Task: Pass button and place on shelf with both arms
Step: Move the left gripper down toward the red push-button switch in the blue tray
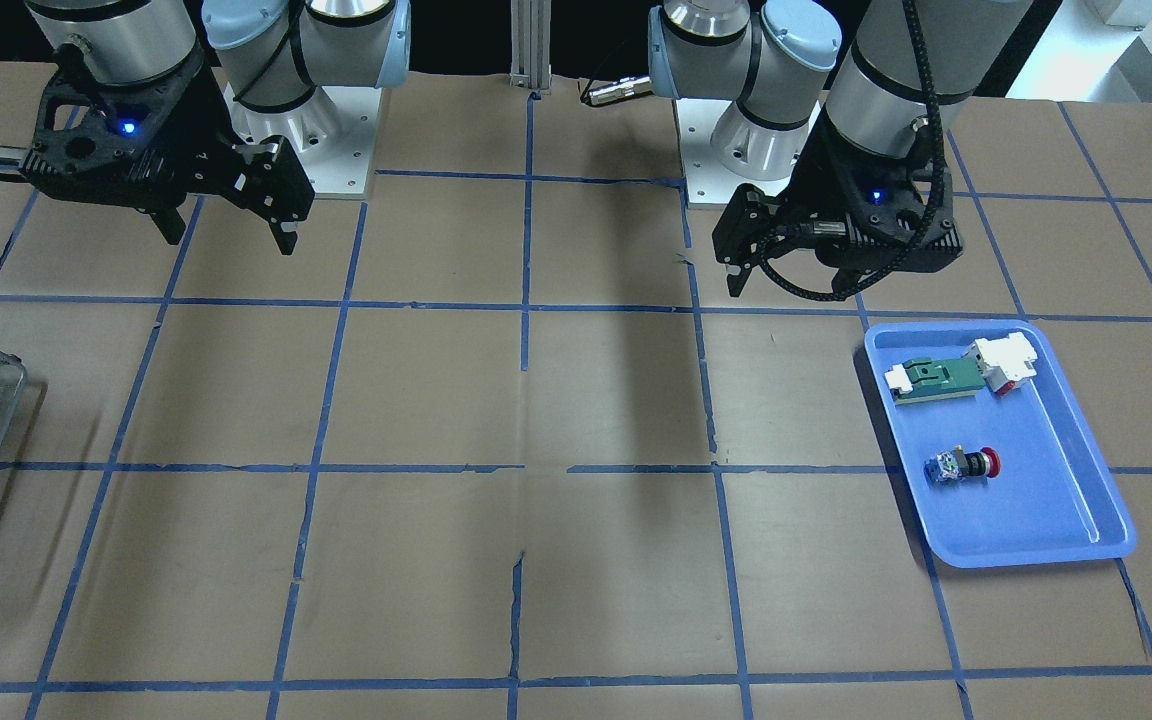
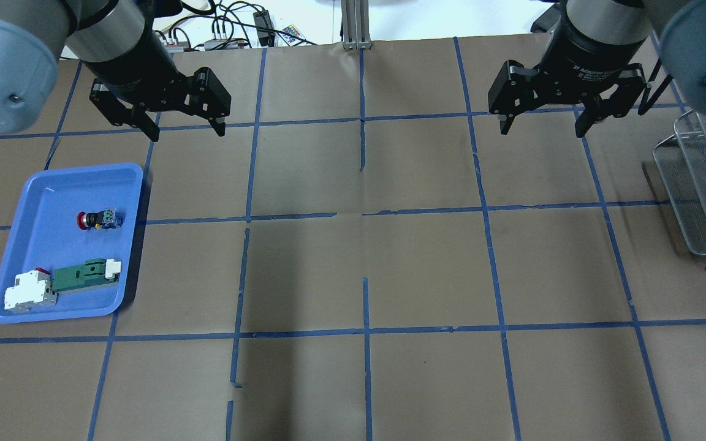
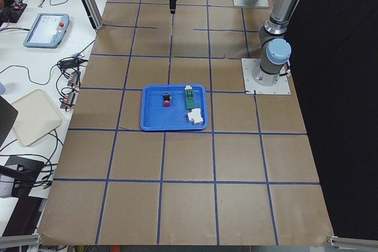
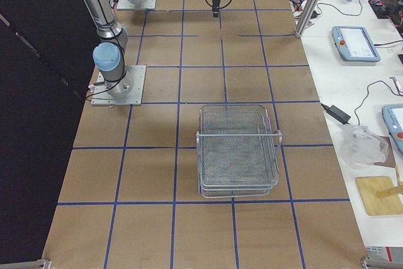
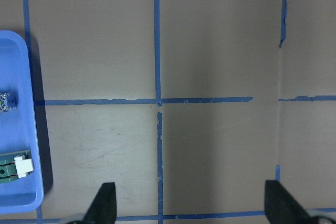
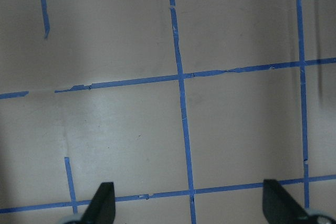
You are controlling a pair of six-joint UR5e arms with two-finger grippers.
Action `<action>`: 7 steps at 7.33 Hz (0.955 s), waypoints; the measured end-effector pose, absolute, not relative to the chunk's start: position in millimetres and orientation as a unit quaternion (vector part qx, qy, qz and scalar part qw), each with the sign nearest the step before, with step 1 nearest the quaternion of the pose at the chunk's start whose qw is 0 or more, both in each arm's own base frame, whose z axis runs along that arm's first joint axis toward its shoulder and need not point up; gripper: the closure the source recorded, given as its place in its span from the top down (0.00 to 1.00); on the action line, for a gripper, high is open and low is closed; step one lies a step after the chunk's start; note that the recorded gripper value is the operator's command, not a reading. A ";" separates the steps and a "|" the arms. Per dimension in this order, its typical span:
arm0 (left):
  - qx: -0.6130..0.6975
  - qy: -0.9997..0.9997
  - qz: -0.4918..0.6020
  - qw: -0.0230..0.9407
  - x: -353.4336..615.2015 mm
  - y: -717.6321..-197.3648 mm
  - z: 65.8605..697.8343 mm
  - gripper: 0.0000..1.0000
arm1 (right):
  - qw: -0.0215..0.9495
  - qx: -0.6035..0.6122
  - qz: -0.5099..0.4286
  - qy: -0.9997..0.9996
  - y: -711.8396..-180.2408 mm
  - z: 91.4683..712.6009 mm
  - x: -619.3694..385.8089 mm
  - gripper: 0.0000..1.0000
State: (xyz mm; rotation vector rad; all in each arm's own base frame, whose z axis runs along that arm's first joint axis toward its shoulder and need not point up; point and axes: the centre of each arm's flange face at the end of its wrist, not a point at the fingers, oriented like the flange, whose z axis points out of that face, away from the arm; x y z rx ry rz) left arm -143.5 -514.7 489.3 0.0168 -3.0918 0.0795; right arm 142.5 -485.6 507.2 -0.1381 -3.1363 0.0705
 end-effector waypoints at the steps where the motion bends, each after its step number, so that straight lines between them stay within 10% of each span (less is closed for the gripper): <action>1: 0.007 -0.999 0.026 0.024 -141.3 -515.0 489.2 1.00 | 0.001 -0.041 0.023 -0.999 -485.6 507.4 142.9 1.00; 7: -0.086 -0.996 0.003 0.029 1.2 -545.5 429.6 1.00 | -0.003 0.003 0.027 -1.000 -486.6 507.4 143.7 1.00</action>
